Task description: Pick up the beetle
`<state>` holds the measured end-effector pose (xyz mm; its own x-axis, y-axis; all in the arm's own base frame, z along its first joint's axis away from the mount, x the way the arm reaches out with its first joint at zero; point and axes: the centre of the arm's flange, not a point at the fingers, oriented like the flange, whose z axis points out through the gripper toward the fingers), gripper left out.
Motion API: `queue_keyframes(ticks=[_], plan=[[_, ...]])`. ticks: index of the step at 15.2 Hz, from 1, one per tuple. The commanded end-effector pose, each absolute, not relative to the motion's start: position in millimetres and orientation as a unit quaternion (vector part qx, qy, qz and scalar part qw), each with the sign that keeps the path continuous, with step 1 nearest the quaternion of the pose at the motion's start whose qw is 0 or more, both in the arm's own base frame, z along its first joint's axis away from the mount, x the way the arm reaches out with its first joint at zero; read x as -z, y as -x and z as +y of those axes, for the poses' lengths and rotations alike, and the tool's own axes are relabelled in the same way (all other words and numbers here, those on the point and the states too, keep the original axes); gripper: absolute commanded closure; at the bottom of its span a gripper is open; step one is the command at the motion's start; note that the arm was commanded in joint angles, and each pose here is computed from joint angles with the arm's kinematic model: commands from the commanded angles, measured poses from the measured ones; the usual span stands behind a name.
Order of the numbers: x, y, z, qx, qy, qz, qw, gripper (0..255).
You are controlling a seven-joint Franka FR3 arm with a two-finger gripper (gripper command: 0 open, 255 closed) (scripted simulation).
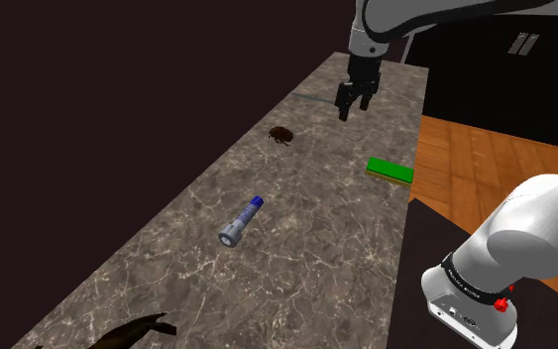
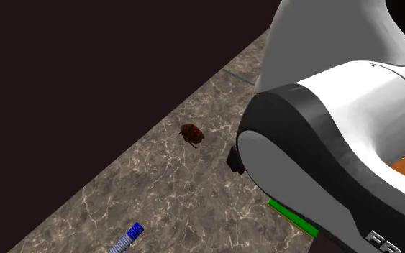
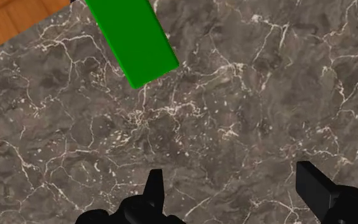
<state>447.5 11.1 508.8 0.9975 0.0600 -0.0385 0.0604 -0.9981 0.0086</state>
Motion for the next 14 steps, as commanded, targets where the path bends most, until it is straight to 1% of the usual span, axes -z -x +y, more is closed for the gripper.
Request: queue_keyframes(ticks=[1, 14], plan=[[-496.9, -472.8, 19.6, 0.020, -0.999, 0.032, 0.007, 0], [-419.9, -622.0, 67.8, 0.026, -0.998, 0.045, 0.026, 0]])
